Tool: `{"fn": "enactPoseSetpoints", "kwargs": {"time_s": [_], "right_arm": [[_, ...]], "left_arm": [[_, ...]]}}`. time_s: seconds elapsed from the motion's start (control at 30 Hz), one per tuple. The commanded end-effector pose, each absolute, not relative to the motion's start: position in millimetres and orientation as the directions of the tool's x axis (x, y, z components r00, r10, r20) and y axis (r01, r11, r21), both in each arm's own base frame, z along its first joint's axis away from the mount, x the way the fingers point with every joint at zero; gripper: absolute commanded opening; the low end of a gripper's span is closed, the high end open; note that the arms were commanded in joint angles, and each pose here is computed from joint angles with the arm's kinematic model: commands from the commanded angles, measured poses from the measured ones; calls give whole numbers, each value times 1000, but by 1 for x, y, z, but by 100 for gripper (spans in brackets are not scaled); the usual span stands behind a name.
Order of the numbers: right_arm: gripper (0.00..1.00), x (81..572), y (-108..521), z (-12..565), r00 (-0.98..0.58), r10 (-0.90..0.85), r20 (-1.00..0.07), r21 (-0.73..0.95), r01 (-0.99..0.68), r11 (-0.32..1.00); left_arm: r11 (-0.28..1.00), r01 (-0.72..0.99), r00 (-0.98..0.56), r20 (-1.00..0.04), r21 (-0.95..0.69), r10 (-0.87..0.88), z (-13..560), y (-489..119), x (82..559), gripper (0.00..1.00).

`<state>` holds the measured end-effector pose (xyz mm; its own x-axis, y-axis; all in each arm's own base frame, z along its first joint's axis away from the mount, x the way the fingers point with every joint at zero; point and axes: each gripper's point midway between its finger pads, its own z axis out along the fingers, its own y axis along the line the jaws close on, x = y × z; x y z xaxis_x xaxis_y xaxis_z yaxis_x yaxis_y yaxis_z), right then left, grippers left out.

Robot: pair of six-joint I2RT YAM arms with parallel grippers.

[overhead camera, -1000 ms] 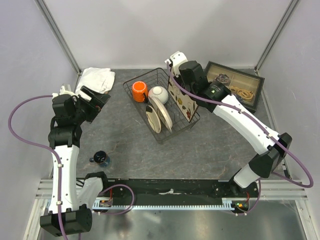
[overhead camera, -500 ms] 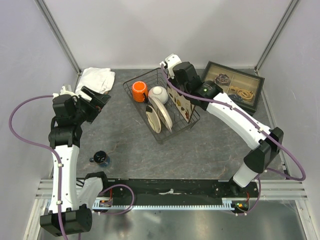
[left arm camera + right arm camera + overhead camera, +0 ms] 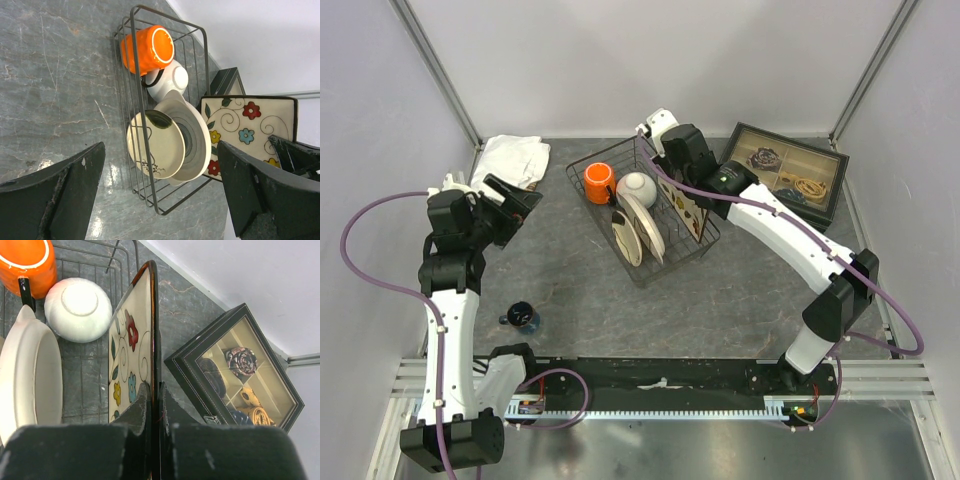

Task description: Load the mixed dishes into the dish rack

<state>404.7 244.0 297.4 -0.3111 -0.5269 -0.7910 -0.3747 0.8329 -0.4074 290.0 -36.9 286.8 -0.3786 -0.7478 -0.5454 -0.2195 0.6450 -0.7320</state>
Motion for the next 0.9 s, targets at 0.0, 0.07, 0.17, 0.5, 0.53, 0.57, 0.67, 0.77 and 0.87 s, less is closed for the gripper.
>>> {"fn": "enactPoseSetpoints", "kwargs": {"time_s": [0.0,0.07,0.17,0.5,0.53,0.57,0.67,0.77,0.87], "right_arm": [[0,417,247,351,-179,-441,-879,-383,-284,879],[0,418,247,347,-183,-446,-876,-387,-286,877],[0,418,247,341,-186,-457,-870,-395,-292,871],[0,420,252,315,-196,-484,-853,-411,-319,854],[0,420,252,313,-196,-487,-851,-413,-322,852],[0,421,253,312,-188,-483,-855,-411,-322,853],[0,421,254,302,-190,-490,-851,-416,-327,848],[0,421,254,294,-194,-493,-848,-417,-331,847],[0,421,254,286,-195,-496,-846,-417,-336,844]], "left_arm": [[670,-185,-388,-573,-719,-722,287,-38,291,99],[669,-185,-388,-572,-720,-722,287,-37,292,99],[669,-185,-390,-571,-720,-722,286,-38,291,99],[666,-186,-397,-565,-722,-723,283,-39,291,99],[666,-186,-397,-565,-722,-724,283,-39,291,99],[665,-187,-396,-564,-723,-725,282,-39,291,99],[664,-185,-396,-563,-725,-725,283,-39,291,99],[664,-185,-398,-562,-725,-725,282,-39,291,99],[664,-183,-398,-563,-725,-724,283,-39,291,99]]}}
